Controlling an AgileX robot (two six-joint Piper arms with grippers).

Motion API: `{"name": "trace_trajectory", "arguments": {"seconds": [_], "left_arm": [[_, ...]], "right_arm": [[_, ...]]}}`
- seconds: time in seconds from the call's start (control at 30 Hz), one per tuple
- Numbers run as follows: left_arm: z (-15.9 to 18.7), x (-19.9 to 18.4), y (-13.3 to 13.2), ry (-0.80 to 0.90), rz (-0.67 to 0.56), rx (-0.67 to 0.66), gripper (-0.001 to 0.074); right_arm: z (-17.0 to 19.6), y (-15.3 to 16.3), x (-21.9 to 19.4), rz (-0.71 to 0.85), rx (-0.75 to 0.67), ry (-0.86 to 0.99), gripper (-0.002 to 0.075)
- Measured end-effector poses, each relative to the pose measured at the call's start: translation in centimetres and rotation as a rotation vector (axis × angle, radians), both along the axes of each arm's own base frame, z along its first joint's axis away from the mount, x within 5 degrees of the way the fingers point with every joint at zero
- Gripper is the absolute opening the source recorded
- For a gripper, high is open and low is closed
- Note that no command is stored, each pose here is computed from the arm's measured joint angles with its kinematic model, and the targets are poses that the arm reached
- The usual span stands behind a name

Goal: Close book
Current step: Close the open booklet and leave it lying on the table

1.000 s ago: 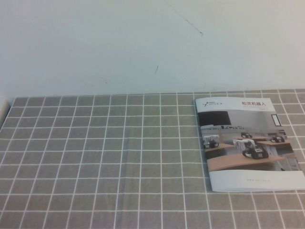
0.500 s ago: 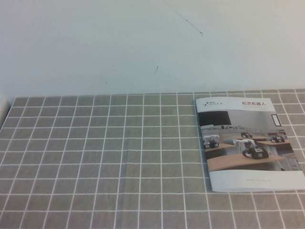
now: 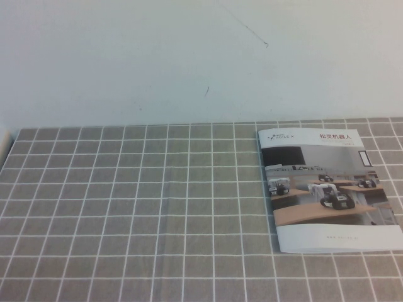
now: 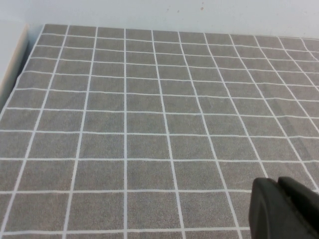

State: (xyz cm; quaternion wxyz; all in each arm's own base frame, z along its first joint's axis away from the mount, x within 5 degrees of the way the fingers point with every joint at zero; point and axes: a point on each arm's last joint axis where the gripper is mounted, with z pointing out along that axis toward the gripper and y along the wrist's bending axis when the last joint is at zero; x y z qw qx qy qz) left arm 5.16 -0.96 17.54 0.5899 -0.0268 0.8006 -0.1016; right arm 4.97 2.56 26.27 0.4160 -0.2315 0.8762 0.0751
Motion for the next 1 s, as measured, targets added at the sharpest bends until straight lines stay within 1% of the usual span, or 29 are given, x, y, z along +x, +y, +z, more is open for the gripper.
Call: {"name": "trace_trajectory", "arguments": {"seconds": [0.67,0.73,0.87,0.93,1.0], "left_arm": [[0.0,0.0,0.0,-0.002,0.000,0.001,-0.0002],[0.0,0.0,0.0,-0.002,0.000,0.001,-0.0002],[0.0,0.0,0.0,-0.002,0.000,0.001,-0.0002],[0.0,0.0,0.0,-0.002,0.000,0.001,-0.0002],[0.0,0.0,0.0,-0.002,0.000,0.001,-0.0002]], "right_arm": [[0.0,0.0,-0.1,0.000,0.001,-0.004,-0.0003],[0.2,-0.3,-0.3,-0.005,-0.018,-0.049,-0.0003],[-0.3,-1.0,-0.3,-0.127,0.011,-0.230,-0.0003],[-1.5,-1.3,-0.2,-0.206,0.043,-0.351,-0.0003],[-3.1,-1.7,-0.2,-0.274,0.046,-0.408,-0.0003]]}}
